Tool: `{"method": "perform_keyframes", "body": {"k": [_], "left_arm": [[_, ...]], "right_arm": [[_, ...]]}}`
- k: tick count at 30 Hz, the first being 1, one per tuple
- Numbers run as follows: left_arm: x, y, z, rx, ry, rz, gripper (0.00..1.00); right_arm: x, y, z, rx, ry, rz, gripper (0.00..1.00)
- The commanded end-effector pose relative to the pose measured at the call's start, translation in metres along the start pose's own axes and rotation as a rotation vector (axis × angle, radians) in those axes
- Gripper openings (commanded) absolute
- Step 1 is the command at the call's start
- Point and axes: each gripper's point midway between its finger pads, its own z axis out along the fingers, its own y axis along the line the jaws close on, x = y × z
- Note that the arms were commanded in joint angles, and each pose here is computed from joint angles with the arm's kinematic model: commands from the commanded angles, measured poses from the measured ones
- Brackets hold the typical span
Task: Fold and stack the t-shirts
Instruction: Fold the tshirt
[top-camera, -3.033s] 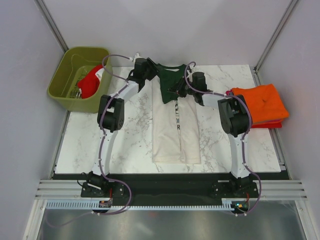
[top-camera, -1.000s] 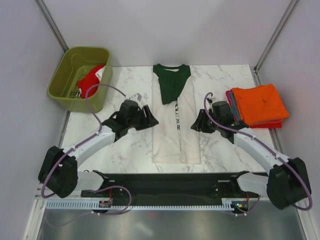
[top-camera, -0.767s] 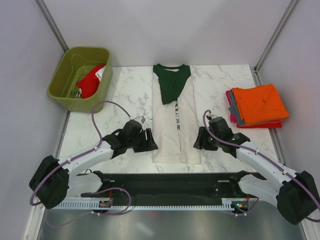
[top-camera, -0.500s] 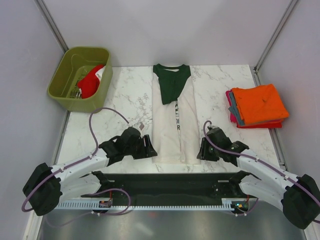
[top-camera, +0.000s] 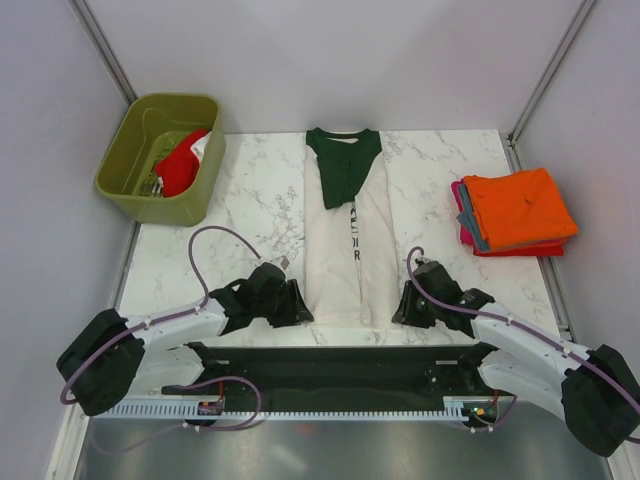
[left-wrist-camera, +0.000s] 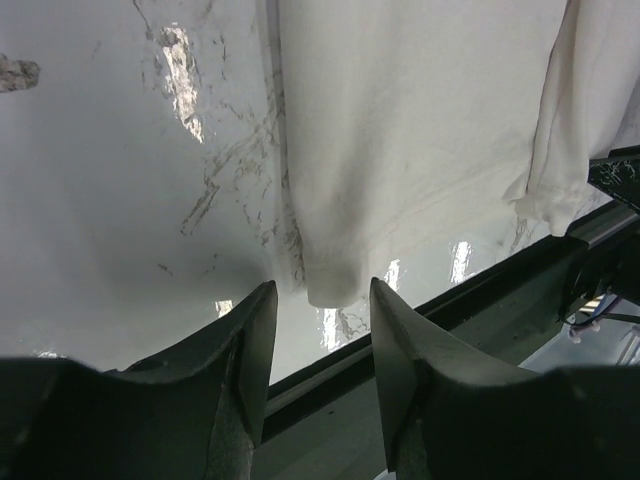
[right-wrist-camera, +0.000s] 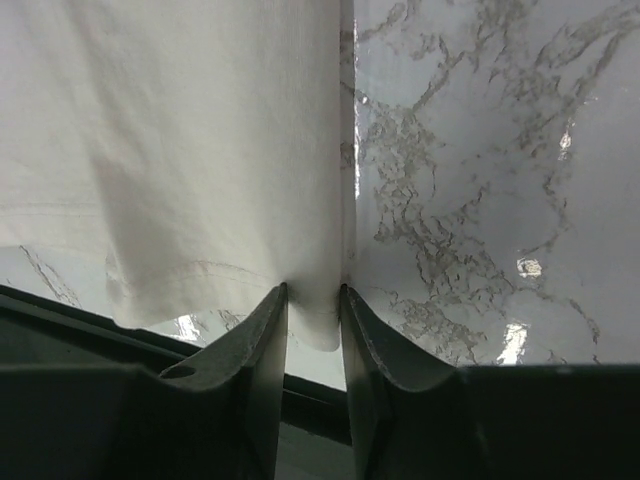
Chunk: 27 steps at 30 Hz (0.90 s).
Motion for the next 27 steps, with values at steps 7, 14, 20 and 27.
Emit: {"method": "perform_keyframes", "body": {"k": [7, 14, 20, 27], "left_arm": [[-0.007, -0.012, 0.009, 0.048, -0.029, -0.041, 0.34], [-0.021, -0.03, 0.0, 0.121, -0.095, -0.065, 0.13], [-0.034, -0.045, -0.019, 0.143, -0.137, -0.052, 0.04], [-0.063, -0.057, -0.029, 0.15, -0.184, -0.053, 0.02]], "right_arm": [[0.001, 0.015, 0.0, -0.08, 0.004, -0.008, 0.18], [-0.011, 0.034, -0.011, -0.153, -0.028, -0.01, 0.0], [-0.037, 0.058, -0.032, -0.201, -0.108, -0.021, 0.0], [-0.082, 0.081, -0.055, -0.183, -0.216, -0.07, 0.0]]}}
